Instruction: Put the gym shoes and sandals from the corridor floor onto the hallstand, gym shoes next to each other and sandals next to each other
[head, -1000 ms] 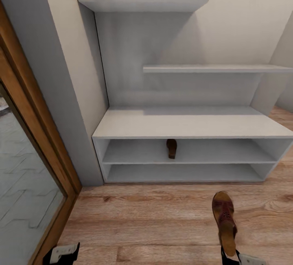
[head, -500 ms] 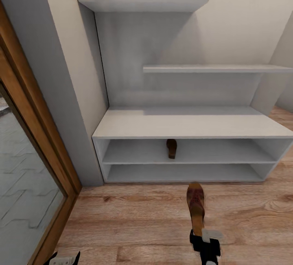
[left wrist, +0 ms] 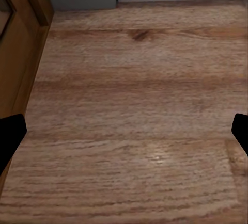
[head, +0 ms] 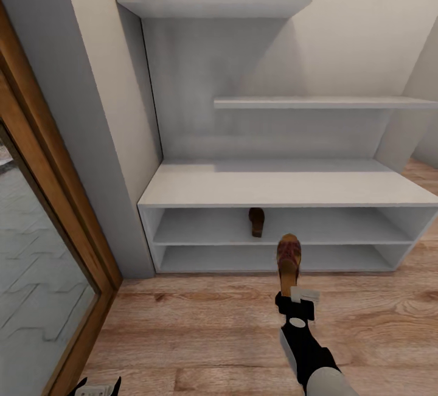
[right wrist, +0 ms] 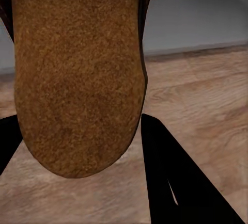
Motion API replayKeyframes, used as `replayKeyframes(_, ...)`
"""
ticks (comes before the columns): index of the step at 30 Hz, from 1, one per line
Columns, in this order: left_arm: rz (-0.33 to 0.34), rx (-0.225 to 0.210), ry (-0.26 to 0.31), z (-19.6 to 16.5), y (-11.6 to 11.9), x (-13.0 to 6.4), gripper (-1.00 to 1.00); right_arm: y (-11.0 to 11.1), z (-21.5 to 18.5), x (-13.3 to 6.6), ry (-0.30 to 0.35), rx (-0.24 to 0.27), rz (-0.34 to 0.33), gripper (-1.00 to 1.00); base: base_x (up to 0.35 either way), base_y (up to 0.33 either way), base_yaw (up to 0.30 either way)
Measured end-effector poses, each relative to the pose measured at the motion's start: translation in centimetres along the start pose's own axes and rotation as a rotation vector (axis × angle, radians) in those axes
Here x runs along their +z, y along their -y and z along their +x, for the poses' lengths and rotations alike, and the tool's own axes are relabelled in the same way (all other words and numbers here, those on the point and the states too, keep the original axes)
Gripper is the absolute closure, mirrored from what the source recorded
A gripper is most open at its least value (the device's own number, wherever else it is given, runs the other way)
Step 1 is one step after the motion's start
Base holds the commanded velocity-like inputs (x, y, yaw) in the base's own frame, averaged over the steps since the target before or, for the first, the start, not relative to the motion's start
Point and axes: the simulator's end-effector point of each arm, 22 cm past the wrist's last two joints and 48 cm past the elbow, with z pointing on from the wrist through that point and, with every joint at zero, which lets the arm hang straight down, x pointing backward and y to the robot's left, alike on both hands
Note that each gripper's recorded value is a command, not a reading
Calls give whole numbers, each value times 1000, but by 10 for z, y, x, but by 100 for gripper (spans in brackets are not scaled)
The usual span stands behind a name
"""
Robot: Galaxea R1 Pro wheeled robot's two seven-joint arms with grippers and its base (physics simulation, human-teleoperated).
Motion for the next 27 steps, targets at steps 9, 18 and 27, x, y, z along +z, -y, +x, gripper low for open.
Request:
replayKeyframes(9,2,-3,-3,1,2,0,-100,-19,-51,5,78,-5,-34,100,0,0,0)
replayKeyframes(18,32,5,0,0,11,1,-100,-47,-48,-1,91,-86,-97,100,0,0,0)
replayKeyframes(27,197,8,-5,2,47,-3,-100,-57,-3,-4,5,-121,-125,100,0,0,93)
